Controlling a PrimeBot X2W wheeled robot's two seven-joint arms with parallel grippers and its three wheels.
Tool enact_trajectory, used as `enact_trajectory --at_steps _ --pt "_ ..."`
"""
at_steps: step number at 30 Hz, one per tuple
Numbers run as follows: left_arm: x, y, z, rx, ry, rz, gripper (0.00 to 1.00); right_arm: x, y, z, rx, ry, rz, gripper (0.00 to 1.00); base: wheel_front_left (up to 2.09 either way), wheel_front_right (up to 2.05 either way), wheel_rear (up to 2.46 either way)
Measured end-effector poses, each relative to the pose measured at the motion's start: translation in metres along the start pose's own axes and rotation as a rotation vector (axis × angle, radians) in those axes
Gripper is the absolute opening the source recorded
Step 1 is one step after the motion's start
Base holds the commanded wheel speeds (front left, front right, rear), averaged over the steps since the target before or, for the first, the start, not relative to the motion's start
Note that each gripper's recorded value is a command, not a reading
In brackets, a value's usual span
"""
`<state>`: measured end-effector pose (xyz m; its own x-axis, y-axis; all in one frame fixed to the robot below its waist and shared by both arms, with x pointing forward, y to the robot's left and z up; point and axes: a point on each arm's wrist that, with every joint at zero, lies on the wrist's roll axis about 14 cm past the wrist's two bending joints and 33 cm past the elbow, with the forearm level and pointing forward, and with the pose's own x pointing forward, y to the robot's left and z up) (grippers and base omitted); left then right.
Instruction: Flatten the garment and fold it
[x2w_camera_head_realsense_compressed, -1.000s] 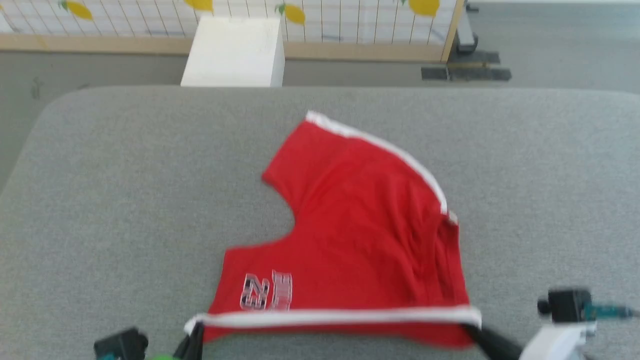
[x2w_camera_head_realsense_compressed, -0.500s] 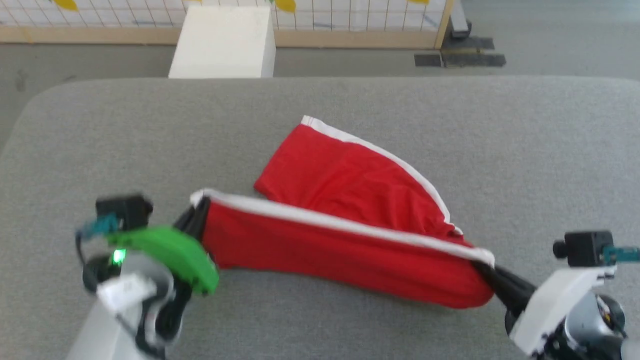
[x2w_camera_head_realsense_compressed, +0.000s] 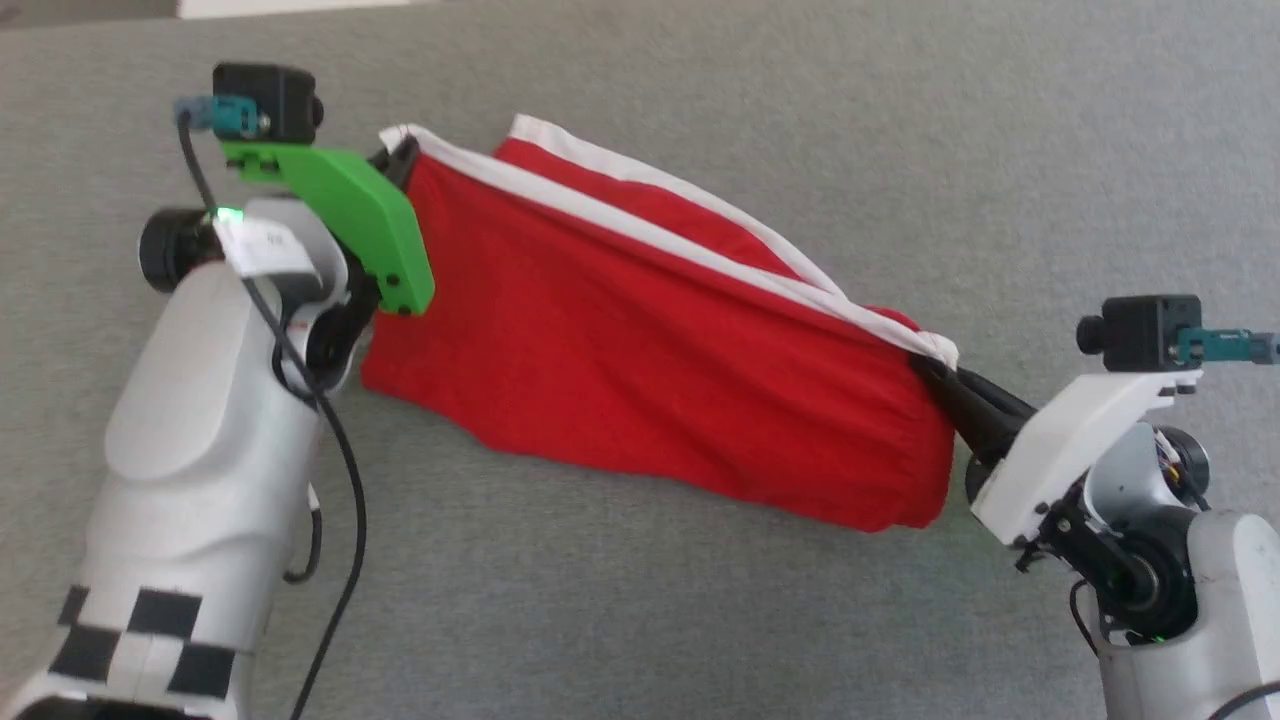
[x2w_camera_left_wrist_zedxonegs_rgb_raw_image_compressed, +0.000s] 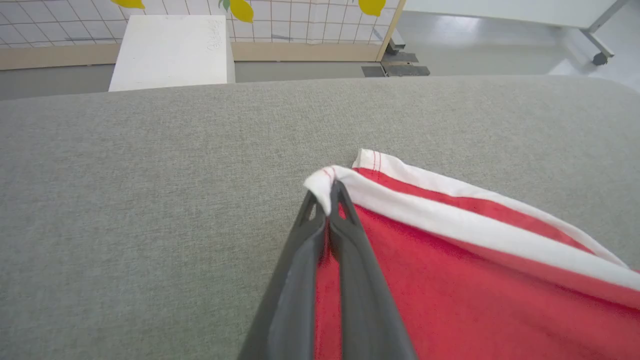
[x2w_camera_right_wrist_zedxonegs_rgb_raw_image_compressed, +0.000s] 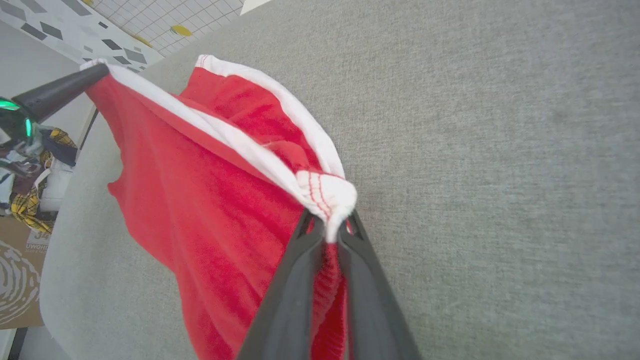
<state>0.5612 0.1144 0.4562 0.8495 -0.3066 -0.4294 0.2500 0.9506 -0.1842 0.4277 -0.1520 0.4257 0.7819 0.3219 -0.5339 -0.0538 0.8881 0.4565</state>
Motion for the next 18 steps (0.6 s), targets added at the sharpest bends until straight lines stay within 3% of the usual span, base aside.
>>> enact_trajectory --at_steps 14,15,16,17,18 --pt "0.082 -0.030 -0.045 0.025 0.137 -0.087 0.00 0.009 -0.043 -0.029 0.067 0.049 -0.117 0.00 0.00 0.00 0.00" --pt "0.085 -0.031 -0.048 0.022 0.143 -0.088 0.00 0.009 -0.044 -0.029 0.068 0.050 -0.120 0.05 0.00 0.00 0.00" --pt "0.087 -0.031 -0.049 0.019 0.147 -0.087 0.12 0.009 -0.044 -0.029 0.067 0.047 -0.121 0.38 0.00 0.00 0.00" --pt "0.089 -0.031 -0.049 0.014 0.143 -0.085 0.49 0.010 -0.044 -0.027 0.065 0.040 -0.120 1.00 0.00 0.00 0.00" --pt "0.090 -0.031 -0.048 0.011 0.137 -0.084 1.00 0.010 -0.043 -0.027 0.063 0.036 -0.117 1.00 0.00 0.00 0.00"
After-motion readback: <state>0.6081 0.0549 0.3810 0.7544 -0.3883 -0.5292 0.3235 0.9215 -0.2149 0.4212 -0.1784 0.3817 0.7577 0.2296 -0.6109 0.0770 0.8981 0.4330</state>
